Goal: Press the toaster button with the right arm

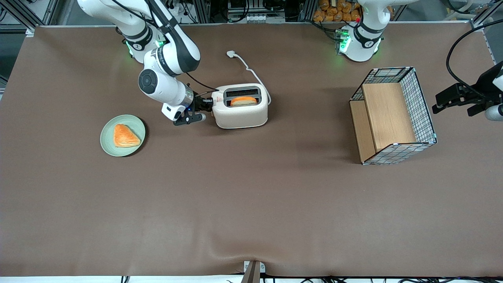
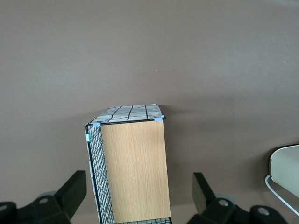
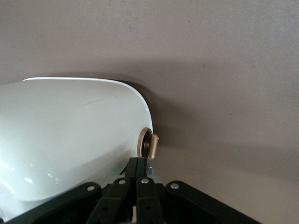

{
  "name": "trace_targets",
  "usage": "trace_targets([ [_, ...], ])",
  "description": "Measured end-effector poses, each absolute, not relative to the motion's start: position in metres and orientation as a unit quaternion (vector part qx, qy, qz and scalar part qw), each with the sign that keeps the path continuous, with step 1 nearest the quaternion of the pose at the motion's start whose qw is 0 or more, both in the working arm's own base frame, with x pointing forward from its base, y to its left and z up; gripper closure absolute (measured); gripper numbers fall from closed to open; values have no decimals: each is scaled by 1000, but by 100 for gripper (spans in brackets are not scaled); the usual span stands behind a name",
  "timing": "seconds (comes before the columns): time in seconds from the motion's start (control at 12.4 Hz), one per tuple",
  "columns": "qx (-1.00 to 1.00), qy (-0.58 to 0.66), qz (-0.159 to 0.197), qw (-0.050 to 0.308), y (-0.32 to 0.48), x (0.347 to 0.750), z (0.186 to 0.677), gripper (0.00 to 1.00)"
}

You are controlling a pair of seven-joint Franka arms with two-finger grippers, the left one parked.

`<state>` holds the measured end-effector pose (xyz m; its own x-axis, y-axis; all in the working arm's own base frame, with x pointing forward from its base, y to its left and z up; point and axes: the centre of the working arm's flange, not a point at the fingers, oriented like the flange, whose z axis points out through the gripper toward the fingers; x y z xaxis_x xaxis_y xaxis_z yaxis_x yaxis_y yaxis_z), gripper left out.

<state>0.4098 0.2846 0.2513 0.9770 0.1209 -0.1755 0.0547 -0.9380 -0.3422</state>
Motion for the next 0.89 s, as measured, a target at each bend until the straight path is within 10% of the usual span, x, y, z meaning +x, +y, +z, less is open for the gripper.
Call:
trace_targets([
  [0.89,-979,-46,96,171,282,411,251,99],
])
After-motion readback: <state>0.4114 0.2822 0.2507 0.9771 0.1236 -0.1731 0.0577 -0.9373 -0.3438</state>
